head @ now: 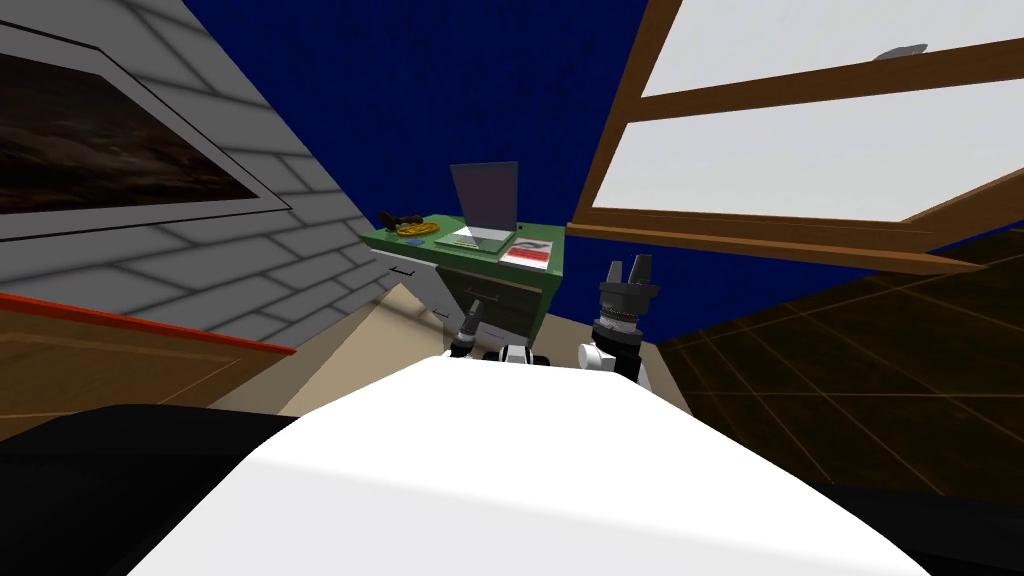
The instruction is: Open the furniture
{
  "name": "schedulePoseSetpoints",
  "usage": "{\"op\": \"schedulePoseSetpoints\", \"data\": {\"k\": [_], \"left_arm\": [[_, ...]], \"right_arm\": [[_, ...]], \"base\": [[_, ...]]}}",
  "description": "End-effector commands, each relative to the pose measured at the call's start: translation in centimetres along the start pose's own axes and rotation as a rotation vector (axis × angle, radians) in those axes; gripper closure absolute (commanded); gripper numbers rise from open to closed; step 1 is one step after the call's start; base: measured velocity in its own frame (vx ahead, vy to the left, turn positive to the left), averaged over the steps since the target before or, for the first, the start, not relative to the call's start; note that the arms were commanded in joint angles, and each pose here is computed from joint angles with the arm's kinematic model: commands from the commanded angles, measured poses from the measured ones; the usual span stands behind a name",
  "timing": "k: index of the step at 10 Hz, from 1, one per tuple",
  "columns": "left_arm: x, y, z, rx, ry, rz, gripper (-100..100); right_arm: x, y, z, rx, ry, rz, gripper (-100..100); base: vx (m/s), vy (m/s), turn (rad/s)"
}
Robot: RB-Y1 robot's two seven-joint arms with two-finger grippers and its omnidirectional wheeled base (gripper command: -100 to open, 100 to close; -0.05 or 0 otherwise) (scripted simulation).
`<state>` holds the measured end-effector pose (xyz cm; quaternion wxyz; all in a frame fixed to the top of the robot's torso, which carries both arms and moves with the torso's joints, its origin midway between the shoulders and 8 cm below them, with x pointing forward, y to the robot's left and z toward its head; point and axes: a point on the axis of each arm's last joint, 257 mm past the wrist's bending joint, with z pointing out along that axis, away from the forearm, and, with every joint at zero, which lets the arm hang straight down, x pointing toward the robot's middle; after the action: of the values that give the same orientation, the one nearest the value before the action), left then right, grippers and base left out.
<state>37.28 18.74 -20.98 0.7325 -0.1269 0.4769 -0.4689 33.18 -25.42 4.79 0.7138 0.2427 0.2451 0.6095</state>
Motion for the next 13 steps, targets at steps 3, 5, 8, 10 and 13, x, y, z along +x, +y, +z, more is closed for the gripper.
{"op": "schedulePoseSetpoints", "data": {"k": [3,5,8,10,13], "left_arm": [[0.1,0.1,2.1,-0.015,-0.031,-0.019,-100],[-0.3,0.6,3.2,-0.02,-0.037,-0.012,-100],[-1.1,1.7,5.4,-0.031,-0.048,-0.001,-100],[-1.5,2.2,6.5,-0.036,-0.054,0.004,-100],[-0.7,1.2,4.3,-0.025,-0.042,-0.006,100]], "right_arm": [[0.0,0.0,0.0,0.0,0.0,0.0,0],[0.0,0.0,0.0,0.0,0.0,0.0,0],[0.0,0.0,0.0,0.0,0.0,0.0,0],[0.0,0.0,0.0,0.0,0.0,0.0,0],[0.0,0.0,0.0,0.0,0.0,-0.001,0]], "base": [[-0.034,-0.033,-0.023],[-0.051,-0.002,-0.062],[-0.058,-0.007,-0.064],[-0.044,-0.003,-0.052],[0.03,-0.001,0.069]]}}
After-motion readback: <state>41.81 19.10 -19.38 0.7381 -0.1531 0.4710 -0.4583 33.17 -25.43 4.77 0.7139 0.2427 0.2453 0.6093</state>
